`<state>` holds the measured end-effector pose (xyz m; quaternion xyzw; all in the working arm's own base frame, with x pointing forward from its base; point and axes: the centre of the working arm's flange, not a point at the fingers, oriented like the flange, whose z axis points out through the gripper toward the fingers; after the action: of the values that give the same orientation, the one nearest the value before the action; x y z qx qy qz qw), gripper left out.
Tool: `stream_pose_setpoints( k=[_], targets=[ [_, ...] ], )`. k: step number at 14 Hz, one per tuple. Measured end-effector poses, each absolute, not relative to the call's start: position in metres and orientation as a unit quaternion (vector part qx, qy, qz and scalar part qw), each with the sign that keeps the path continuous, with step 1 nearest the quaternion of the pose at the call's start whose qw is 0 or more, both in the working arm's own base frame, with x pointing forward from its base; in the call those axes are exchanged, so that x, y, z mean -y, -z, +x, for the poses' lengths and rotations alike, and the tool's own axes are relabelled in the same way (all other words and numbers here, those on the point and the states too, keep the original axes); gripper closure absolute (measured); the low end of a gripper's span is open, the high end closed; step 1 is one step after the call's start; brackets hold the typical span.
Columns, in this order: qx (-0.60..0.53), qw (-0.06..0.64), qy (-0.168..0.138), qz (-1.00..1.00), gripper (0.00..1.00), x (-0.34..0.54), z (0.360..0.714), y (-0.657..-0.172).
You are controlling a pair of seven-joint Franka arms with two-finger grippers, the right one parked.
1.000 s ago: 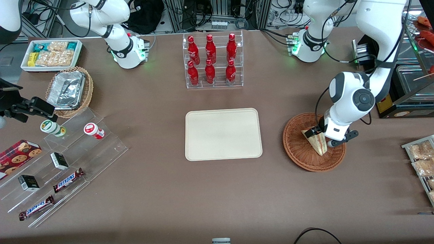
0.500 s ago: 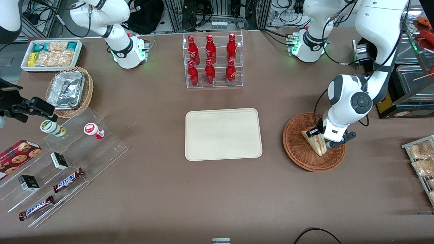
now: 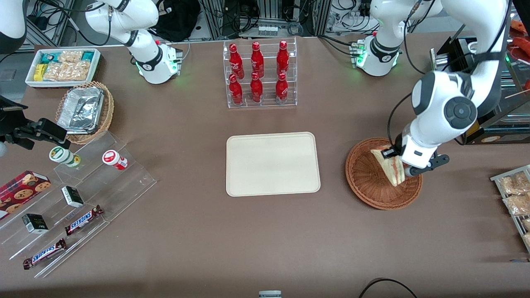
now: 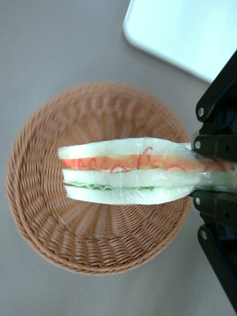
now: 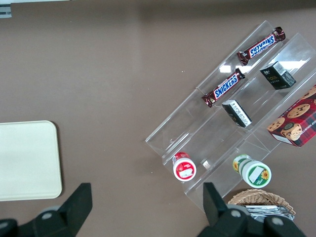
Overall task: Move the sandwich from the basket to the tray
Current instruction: 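Carry the sandwich with the left gripper over the cream tray, then lower the sandwich onto the tray and open the left gripper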
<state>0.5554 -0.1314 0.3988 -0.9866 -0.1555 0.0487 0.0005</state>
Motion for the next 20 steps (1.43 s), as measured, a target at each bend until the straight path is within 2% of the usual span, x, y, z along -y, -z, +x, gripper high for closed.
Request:
stream_pose_setpoints(
  k=[2, 4, 6, 10, 15, 20],
  targets=[
    [0.120, -0.002, -0.044, -0.992, 0.81, 0.188, 0.556, -0.427],
    [0.086, -0.006, -0.044, -0.995, 0.81, 0.250, 0.549, -0.425],
    [0.055, -0.007, -0.054, -0.997, 0.85, 0.310, 0.540, -0.405],
    [0.018, -0.016, -0.070, -0.997, 0.85, 0.410, 0.530, -0.352],
    [-0.011, -0.043, -0.057, -0.997, 0.81, 0.469, 0.517, -0.287],
    [-0.018, -0.046, -0.060, -0.997, 0.81, 0.485, 0.506, -0.259]
  ],
)
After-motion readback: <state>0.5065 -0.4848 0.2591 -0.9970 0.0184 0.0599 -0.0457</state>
